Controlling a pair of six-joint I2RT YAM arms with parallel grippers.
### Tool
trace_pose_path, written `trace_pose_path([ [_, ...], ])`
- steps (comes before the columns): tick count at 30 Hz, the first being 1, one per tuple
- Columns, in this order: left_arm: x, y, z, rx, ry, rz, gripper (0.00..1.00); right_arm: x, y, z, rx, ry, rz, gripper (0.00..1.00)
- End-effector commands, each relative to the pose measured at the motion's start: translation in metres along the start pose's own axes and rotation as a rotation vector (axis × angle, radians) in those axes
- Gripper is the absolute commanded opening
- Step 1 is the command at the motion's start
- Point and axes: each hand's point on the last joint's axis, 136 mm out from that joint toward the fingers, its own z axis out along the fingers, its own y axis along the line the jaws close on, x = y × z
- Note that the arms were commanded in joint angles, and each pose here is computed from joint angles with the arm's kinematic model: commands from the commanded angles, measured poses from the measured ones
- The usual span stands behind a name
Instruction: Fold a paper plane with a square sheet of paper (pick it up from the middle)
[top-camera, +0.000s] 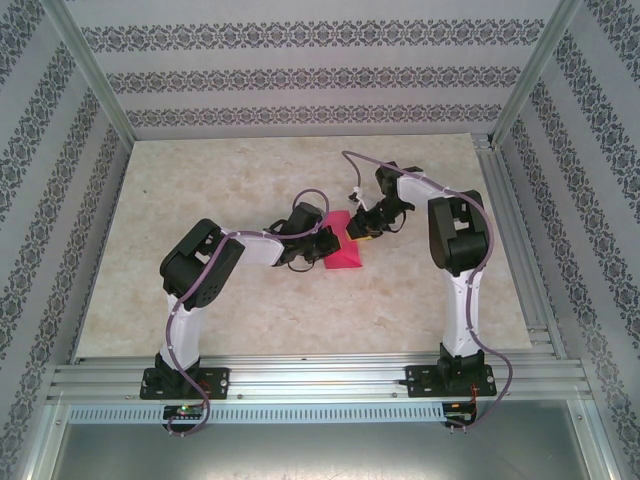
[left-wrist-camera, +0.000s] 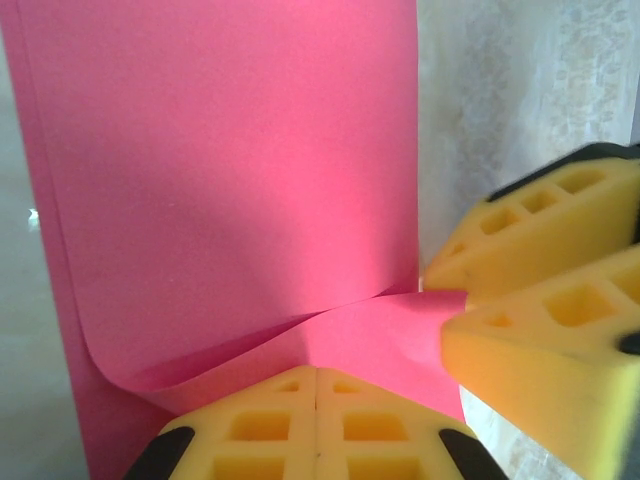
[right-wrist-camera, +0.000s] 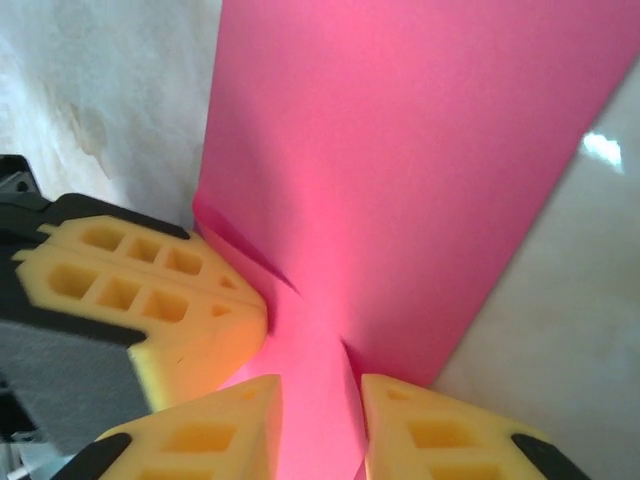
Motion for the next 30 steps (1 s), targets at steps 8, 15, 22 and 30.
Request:
trace_pose_path([
  [8, 0.008, 0.010, 0.008, -0.038, 0.017, -0.019, 0.08, 0.012, 0.046, -0.039, -0.084, -0.221, 0.115, 0.15],
  [15, 0.010, 0.011, 0.008, -0.041, 0.022, -0.014, 0.07, 0.041, 0.046, 0.001, -0.150, -0.130, 0.195, 0.06],
  [22, 0.011, 0.011, 0.008, -0.042, 0.022, -0.011, 0.07, 0.054, 0.028, 0.016, -0.119, -0.065, 0.236, 0.07],
  [30, 0.010, 0.011, 0.006, -0.047, 0.020, -0.004, 0.07, 0.063, 0.015, 0.026, -0.099, -0.017, 0.274, 0.08],
])
